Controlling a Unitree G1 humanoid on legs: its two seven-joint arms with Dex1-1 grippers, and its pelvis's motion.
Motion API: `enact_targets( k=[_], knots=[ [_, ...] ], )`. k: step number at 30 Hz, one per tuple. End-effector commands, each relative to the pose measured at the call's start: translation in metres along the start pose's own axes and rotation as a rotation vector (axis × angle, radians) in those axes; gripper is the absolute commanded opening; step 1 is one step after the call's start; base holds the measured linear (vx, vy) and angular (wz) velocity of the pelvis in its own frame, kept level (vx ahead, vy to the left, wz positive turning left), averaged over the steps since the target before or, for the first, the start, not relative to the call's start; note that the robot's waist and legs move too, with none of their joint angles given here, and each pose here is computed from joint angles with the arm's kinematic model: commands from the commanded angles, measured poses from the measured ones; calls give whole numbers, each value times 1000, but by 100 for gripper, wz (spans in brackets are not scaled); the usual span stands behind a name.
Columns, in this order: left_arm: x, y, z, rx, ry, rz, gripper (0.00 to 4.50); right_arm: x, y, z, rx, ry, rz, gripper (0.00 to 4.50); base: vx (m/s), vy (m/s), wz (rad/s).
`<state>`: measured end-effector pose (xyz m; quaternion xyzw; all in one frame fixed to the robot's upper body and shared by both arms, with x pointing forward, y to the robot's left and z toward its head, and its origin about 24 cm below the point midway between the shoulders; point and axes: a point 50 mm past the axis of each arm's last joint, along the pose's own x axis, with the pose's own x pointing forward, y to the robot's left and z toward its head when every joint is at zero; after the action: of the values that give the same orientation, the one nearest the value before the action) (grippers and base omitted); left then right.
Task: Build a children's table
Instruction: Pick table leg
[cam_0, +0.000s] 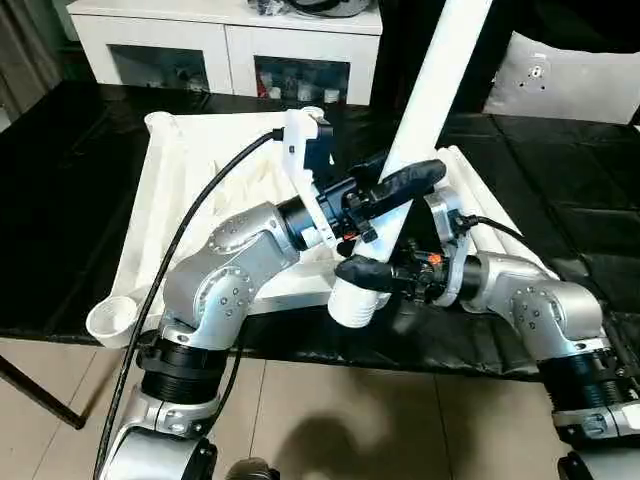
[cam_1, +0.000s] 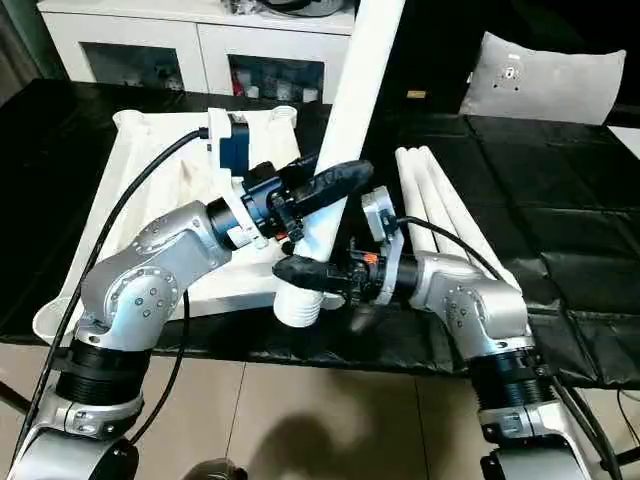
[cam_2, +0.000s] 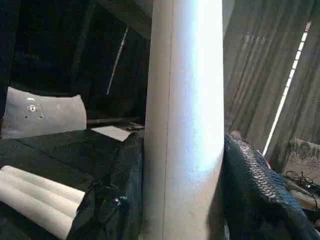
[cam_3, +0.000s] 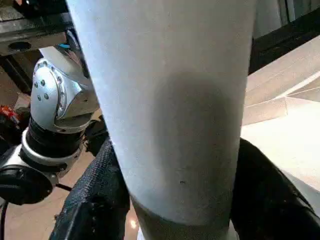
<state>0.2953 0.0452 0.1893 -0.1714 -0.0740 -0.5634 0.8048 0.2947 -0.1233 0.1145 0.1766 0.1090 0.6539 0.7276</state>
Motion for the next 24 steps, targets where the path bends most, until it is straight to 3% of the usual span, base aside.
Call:
enact_targets(
  k=[1, 12, 14, 17, 19, 22, 24],
  knots=[
    [3, -3, 2, 13, -1, -22, 179, 0, 0, 5, -2, -16, 8, 227, 0, 0, 0],
    [9, 2, 4, -3, 8, 18, 179, -1, -5, 7, -9, -19, -52, 195, 0, 0, 0],
    [12, -1, 4, -6, 17, -6, 249, 0, -5, 7, -19, -14, -58, 193, 0, 0, 0],
    [18, -11, 4, -17, 32, -77, 259, 0, -6, 8, -38, -7, -90, 192, 0, 0, 0],
    [21, -15, 5, -17, 36, -105, 292, 0, -7, 9, -47, -7, -109, 191, 0, 0, 0],
    [27, -26, 4, -23, 48, -195, 296, -1, -14, 10, -61, -10, -175, 191, 0, 0, 0],
    [27, -30, 1, -36, 55, -218, 327, -1, -13, 8, -62, -5, -178, 191, 0, 0, 0]
  ],
)
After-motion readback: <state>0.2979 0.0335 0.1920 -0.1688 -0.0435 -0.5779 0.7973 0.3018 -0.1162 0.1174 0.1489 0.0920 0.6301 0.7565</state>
